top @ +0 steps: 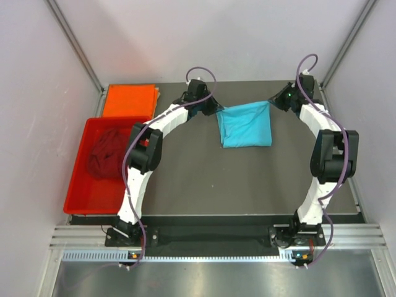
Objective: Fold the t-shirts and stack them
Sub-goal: Fold the tshirt
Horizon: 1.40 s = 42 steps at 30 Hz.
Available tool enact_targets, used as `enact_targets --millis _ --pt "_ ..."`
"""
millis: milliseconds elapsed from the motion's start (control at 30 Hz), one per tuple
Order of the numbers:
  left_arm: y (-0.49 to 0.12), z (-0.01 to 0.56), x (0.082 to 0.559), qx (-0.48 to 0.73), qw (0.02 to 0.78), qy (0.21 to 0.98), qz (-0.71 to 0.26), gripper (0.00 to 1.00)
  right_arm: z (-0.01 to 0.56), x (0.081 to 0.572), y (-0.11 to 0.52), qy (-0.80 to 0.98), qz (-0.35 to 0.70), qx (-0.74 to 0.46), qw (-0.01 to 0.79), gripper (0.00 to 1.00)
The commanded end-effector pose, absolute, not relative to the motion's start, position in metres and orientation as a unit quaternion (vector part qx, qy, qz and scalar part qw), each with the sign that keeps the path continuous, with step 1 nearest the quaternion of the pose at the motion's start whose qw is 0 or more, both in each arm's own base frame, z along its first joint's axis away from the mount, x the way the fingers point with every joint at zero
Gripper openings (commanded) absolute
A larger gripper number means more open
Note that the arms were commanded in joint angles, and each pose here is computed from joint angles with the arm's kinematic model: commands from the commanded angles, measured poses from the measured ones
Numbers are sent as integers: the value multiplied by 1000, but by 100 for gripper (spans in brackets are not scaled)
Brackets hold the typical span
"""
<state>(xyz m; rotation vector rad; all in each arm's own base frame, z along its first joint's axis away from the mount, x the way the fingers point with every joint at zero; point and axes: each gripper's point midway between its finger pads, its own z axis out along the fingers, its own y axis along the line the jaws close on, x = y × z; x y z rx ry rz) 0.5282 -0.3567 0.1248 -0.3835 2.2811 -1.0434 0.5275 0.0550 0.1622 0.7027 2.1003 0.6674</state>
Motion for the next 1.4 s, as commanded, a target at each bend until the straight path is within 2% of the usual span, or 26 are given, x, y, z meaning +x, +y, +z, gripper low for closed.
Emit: enact_targets --millis 0,333,400,433,467,533,567,600,667,700,767,933,1133,1367 --pt "-364 162 554 -118 341 826 -434 0 179 557 60 821 277 248 434 0" --pt "-346 134 595 -155 345 816 -438 0 149 590 60 835 264 250 412 0" --pt "-348 139 601 -145 356 808 -447 5 143 593 58 835 261 258 410 0" --pt "-348 140 605 -136 364 806 -447 15 141 594 57 834 259 261 412 0" --pt "-348 144 607 -131 372 804 -446 20 140 595 57 833 259 262 412 0" --pt "-348 155 608 -105 393 799 -443 29 140 597 56 833 257 261 415 9" --pt "-346 160 608 -97 401 799 -438 33 137 598 55 837 254 257 412 16" --pt "-341 156 608 -89 404 809 -418 35 139 597 54 840 252 250 410 27" --pt "-333 167 602 -76 413 814 -401 39 144 586 50 856 237 223 402 36" --pt "-328 164 598 -73 411 823 -386 41 146 581 50 859 234 213 403 45" --pt "-324 157 581 -70 393 832 -386 42 142 560 54 872 238 178 390 51" --pt "-342 118 519 -41 314 860 -401 41 113 507 59 903 231 121 342 52" --pt "-363 91 459 7 279 879 -387 40 94 467 50 919 222 91 311 52" --pt "-364 75 442 8 267 885 -380 41 63 444 48 923 253 94 276 48"
